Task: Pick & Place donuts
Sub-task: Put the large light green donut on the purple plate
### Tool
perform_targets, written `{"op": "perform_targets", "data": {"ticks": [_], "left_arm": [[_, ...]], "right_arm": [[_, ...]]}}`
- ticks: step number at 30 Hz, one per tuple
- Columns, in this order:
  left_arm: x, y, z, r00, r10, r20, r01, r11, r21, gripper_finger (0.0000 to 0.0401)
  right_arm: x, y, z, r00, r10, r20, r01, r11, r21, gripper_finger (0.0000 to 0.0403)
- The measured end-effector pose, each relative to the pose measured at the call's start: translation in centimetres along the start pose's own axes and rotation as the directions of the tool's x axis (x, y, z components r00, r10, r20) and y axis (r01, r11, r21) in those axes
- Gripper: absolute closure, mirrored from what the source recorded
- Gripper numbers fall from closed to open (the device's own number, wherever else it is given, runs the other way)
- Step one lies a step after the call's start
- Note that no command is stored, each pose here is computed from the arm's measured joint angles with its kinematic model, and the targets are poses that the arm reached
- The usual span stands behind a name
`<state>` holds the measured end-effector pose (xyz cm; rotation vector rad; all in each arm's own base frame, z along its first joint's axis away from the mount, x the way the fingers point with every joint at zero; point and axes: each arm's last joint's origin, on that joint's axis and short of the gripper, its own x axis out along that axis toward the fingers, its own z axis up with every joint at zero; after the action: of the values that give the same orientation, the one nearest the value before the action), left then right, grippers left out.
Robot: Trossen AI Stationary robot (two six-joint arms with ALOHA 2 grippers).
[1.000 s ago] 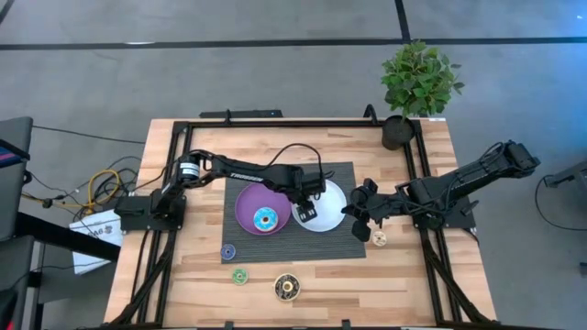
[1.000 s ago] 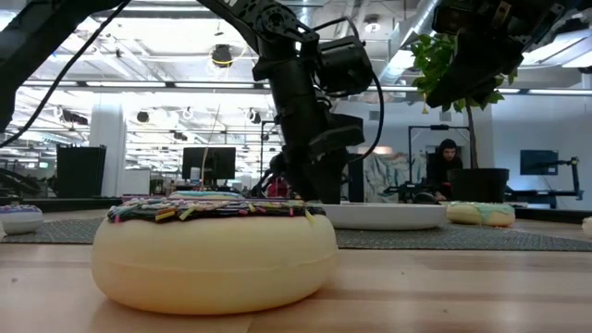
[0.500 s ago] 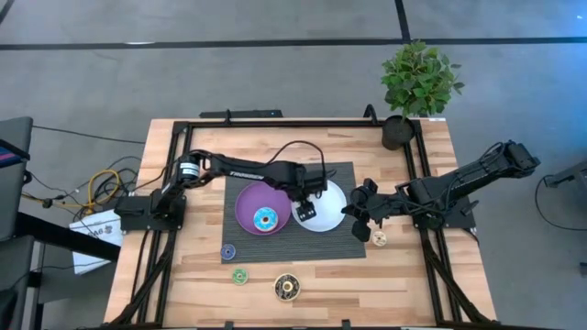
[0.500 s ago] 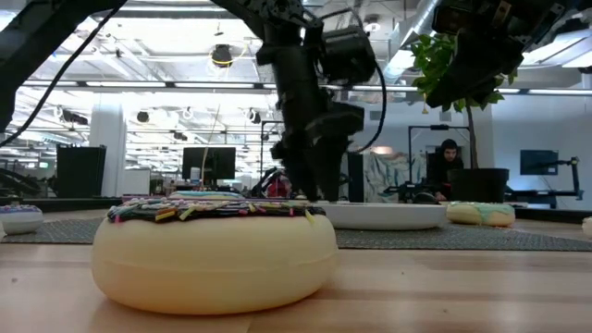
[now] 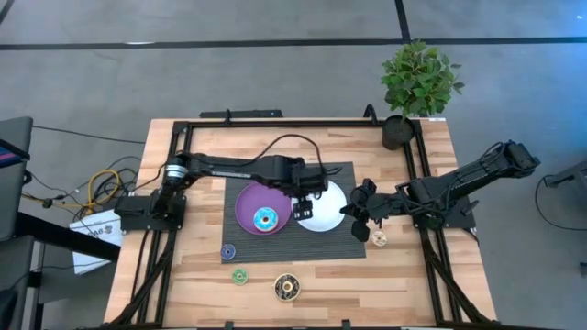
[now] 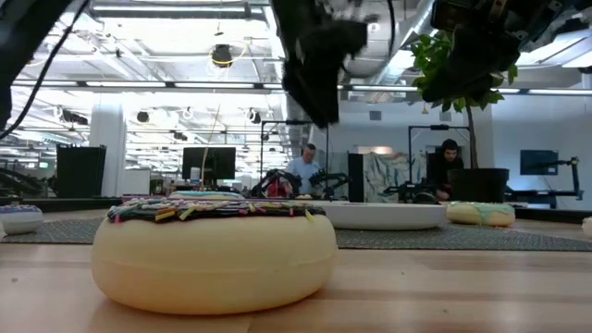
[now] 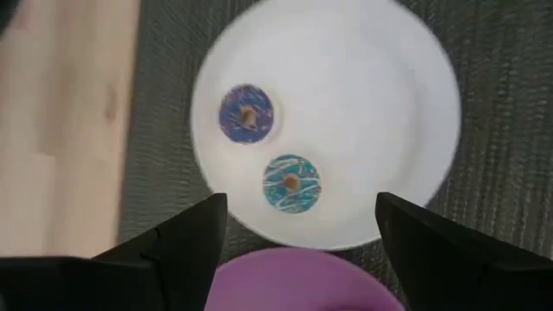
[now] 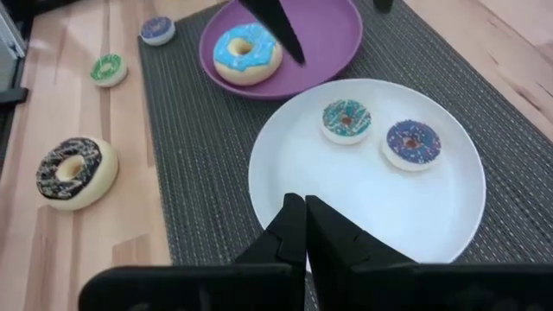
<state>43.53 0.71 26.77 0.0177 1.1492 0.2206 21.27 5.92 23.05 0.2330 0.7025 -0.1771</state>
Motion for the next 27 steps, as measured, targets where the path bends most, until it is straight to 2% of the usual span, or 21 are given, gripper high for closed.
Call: {"op": "perform_targets", "data": {"ticks": [5,10,14,19,24,27], "left_arm": [[-2.3,0.4,-1.5,0.990,-0.027,0.139,0.027,1.000,0.002,0.0127],[-3.7,0.9,-5.7,0.965,-0.102,0.242,0.108,0.994,-0.013,0.0140],[-5.2,1.4,-9.8,0.904,-0.170,0.391,0.207,0.977,-0.054,0.0142],[-7.4,2.4,-15.8,0.815,-0.167,0.554,0.268,0.958,-0.105,0.0143],[-9.2,3.3,-21.3,0.752,-0.166,0.638,0.307,0.944,-0.117,0.0143],[-9.8,3.6,-24.1,0.715,-0.170,0.678,0.324,0.940,-0.105,0.0143]], "right_arm": [[0.0,0.1,0.2,1.000,0.007,0.018,-0.007,1.000,0.006,0.0403],[0.1,0.1,0.5,0.998,-0.011,0.061,0.008,0.999,0.046,0.0403],[0.2,-0.3,1.3,0.989,-0.060,0.134,0.047,0.994,0.099,0.0403],[0.3,-0.8,2.7,0.966,-0.084,0.245,0.041,0.984,0.175,0.0403],[0.4,-2.0,4.1,0.929,-0.148,0.339,0.047,0.956,0.288,0.0403],[0.2,-2.9,4.9,0.919,-0.185,0.347,0.070,0.945,0.318,0.0403]]}}
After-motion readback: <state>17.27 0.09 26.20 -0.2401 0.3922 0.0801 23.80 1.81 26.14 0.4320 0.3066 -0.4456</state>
